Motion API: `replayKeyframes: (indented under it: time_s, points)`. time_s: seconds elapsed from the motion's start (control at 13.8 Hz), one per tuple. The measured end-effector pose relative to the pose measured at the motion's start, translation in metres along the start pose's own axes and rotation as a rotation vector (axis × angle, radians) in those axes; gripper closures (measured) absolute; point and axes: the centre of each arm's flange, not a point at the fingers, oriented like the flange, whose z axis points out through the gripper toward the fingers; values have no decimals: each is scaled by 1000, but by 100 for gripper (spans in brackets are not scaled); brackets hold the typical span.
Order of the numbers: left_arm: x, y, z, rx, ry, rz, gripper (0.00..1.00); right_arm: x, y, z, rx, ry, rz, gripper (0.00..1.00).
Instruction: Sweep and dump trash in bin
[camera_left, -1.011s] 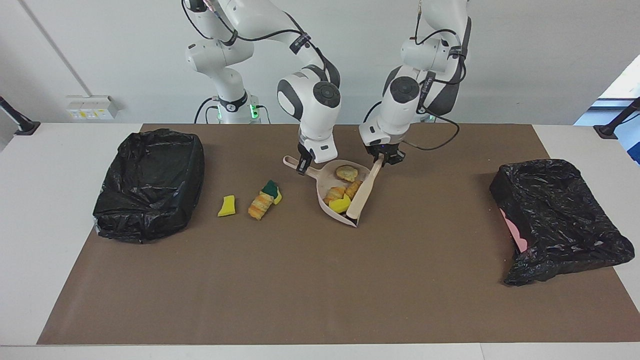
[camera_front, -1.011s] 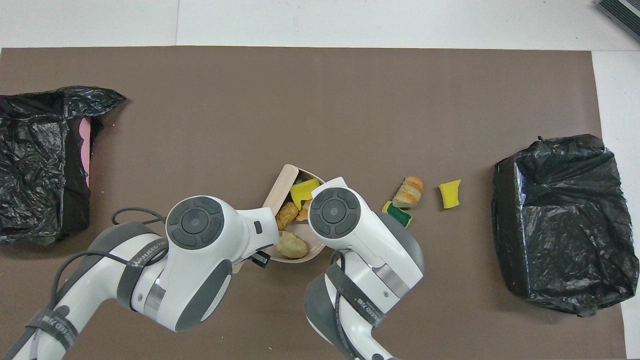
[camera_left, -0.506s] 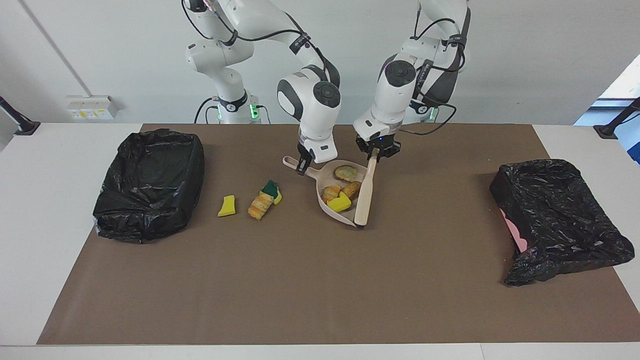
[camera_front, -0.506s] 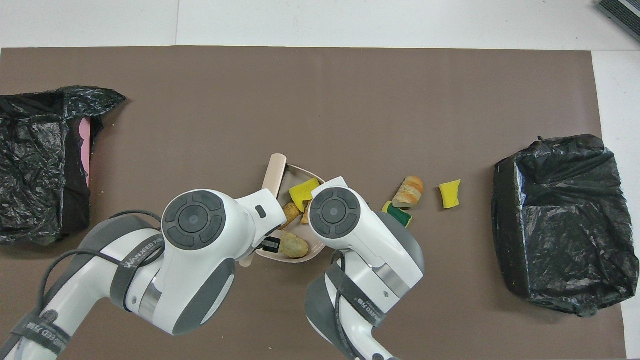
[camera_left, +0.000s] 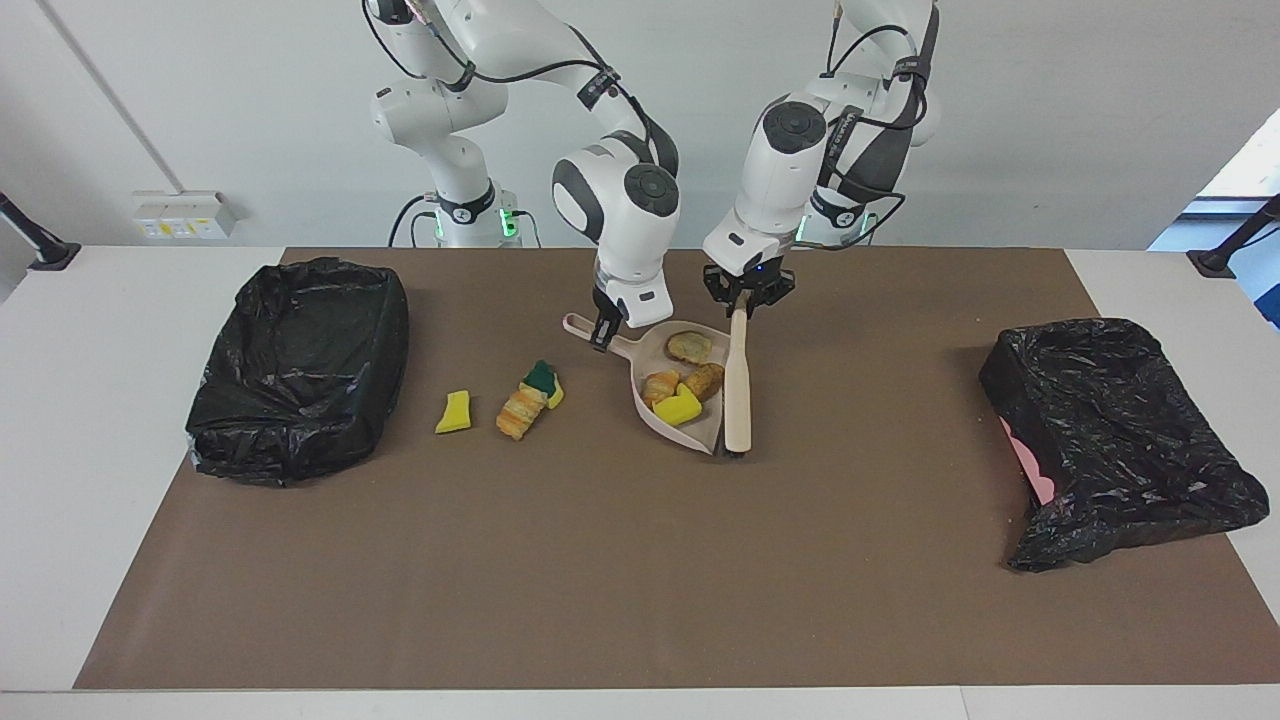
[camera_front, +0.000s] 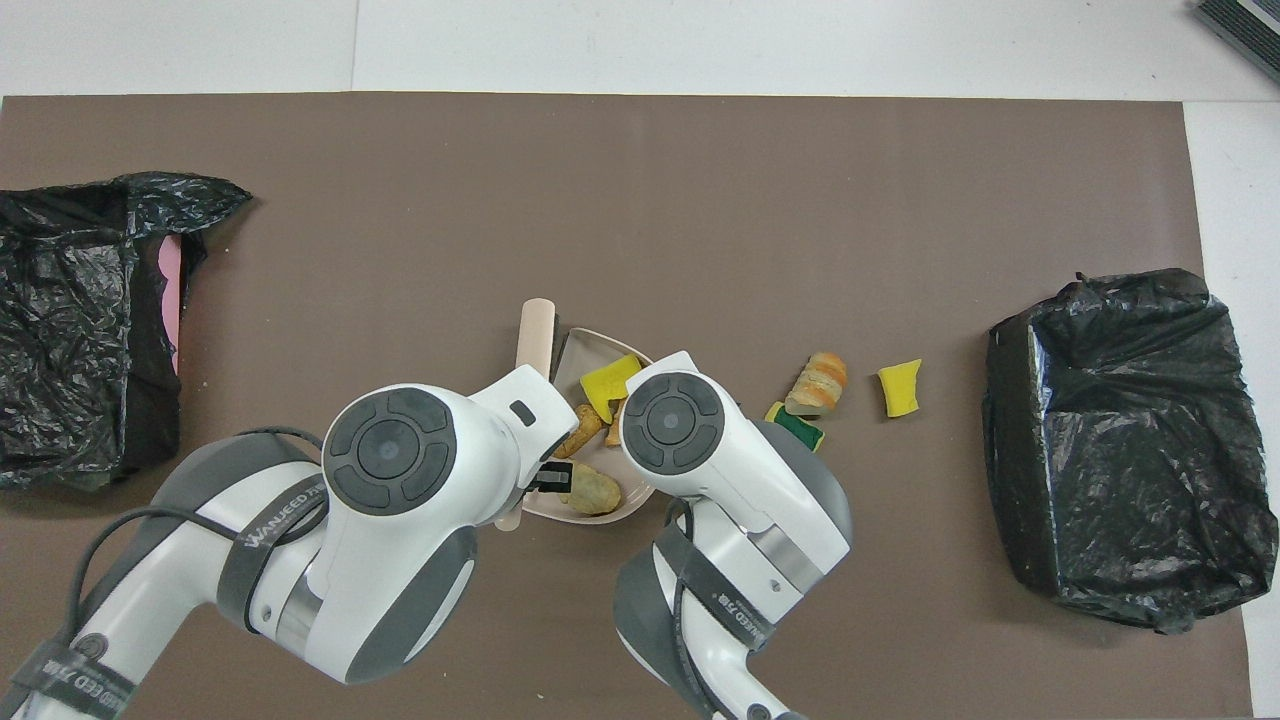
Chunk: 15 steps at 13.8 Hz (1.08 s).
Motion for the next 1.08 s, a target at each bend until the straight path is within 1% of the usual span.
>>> replayKeyframes:
  time_s: [0.14,0.29,0.51,0.65,0.87,1.08]
  points:
    - [1,0,-4,-4,23,1,72,-2,4,0,-11,-6,1,68]
    - [3,-1,-5,26,48,17,72,-16,21,-3,-14,-1,6,68]
    - [4,-2,-5,49,79,-5,72,-58,64,-10,-10,11,-29,68]
    - [-3,1,-1,57,88,-25,72,-88,86,-21,-1,7,-42,68]
    - [-39,25,9,55,109,-45,72,-135,116,-51,20,-7,-66,68]
    - [-91,55,22,62,113,-35,72,-197,143,-90,12,6,-27,68]
